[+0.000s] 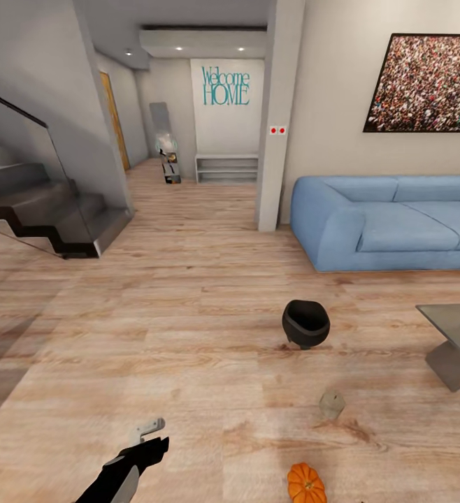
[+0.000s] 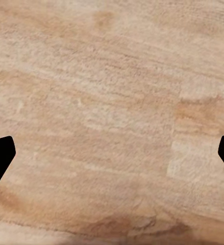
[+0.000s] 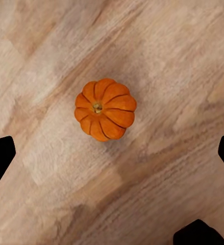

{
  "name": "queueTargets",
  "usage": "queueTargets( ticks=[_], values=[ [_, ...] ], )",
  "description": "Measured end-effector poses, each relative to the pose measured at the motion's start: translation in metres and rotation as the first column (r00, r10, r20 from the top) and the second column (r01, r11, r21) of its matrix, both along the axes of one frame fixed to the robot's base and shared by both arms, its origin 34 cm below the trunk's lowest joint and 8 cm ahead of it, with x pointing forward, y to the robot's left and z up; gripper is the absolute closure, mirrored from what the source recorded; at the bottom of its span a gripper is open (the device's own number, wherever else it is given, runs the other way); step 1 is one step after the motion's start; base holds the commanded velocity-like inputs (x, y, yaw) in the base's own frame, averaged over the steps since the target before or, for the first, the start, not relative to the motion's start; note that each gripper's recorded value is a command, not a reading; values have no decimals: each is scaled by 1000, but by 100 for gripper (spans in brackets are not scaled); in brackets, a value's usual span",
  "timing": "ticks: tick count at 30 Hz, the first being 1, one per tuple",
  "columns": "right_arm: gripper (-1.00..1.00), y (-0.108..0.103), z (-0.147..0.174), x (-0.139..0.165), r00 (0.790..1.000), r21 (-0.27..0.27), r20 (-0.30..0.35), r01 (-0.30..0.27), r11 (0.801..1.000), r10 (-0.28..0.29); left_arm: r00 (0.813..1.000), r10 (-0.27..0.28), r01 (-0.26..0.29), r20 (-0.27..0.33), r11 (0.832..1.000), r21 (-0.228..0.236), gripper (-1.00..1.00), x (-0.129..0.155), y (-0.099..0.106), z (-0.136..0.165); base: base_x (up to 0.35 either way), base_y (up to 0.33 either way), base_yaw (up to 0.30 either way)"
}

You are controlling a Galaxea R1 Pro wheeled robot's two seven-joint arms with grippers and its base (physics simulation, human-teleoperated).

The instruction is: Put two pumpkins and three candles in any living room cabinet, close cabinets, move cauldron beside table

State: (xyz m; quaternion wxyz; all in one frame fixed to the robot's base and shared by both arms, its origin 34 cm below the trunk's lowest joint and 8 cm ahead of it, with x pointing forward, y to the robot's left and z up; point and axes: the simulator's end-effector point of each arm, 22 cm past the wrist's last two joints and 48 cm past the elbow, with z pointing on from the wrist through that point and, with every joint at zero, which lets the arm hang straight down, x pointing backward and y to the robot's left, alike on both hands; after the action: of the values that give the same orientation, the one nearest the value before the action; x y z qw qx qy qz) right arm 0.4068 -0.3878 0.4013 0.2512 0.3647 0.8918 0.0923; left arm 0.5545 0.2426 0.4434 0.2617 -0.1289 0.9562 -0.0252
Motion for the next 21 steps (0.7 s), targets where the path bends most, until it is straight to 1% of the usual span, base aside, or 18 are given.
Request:
queueTargets(
  ticks=[1, 2, 3, 5, 7, 9, 11, 13, 14, 15, 16, 18, 20, 21],
  values=[
    [-100, -3, 2, 3, 1000, -19, 15, -2, 1000, 3, 1000, -1, 1, 2, 1000, -1, -100, 1, -1, 1, 2, -1, 0],
    [-100, -8, 4, 7, 999, -51, 38, -5, 999, 7, 1000, -3, 3, 8, 1000, -4, -100, 5, -2, 4, 0, 0, 0],
    [-100, -11, 7, 10, 999, -75, 53, -8, 997, 12, 1000, -7, 7, 24, 1000, -8, -100, 14, -4, 11, 0, 0, 0],
    [-100, -15, 7, 11, 998, -100, 54, -11, 995, 16, 999, -24, 25, 27, 999, -23, -100, 28, -9, 26, 0, 0, 0],
    [-100, -22, 8, 18, 999, -146, 38, -21, 989, 27, 996, -78, 75, -37, 995, -66, -100, 40, -22, 51, 0, 0, 0],
    [-100, -23, 8, 21, 998, -168, 29, -46, 985, 51, 994, -104, 100, -44, 992, -81, -100, 49, -26, 70, 0, 0, 0],
    [-100, -23, 8, 22, 997, -178, 23, -65, 982, 70, 993, -115, 112, -28, 990, -87, -100, 59, -28, 87, 0, 0, 0],
    [-100, -21, 8, 23, 996, -183, 19, -81, 980, 86, 994, -109, 108, -5, 989, -105, -100, 72, -27, 110, 0, 0, 0],
    [-100, -21, 8, 23, 996, -183, 20, -86, 979, 91, 995, -99, 98, -4, 987, -125, -100, 75, -25, 120, 0, 0, 0],
    [-100, -20, 8, 24, 995, -182, 21, -90, 979, 96, 997, -80, 76, -14, 983, -169, -100, 75, -23, 130, 0, 0, 0],
    [-100, -19, 8, 24, 995, -181, 22, -92, 979, 97, 997, -70, 63, -24, 977, -203, -100, 74, -24, 136, 0, 0, 0],
    [-100, -18, 8, 25, 995, -180, 25, -95, 979, 101, 997, -65, 51, -44, 964, -261, -100, 71, -28, 144, 0, 0, 0],
    [-100, -18, 7, 25, 994, -179, 27, -97, 979, 103, 996, -64, 47, -54, 957, -286, -100, 69, -30, 146, 0, 0, 0],
    [-100, -18, 5, 25, 994, -178, 27, -97, 979, 103, 996, -65, 46, -55, 956, -290, -100, 69, -31, 145, 0, 0, 0]
  ],
)
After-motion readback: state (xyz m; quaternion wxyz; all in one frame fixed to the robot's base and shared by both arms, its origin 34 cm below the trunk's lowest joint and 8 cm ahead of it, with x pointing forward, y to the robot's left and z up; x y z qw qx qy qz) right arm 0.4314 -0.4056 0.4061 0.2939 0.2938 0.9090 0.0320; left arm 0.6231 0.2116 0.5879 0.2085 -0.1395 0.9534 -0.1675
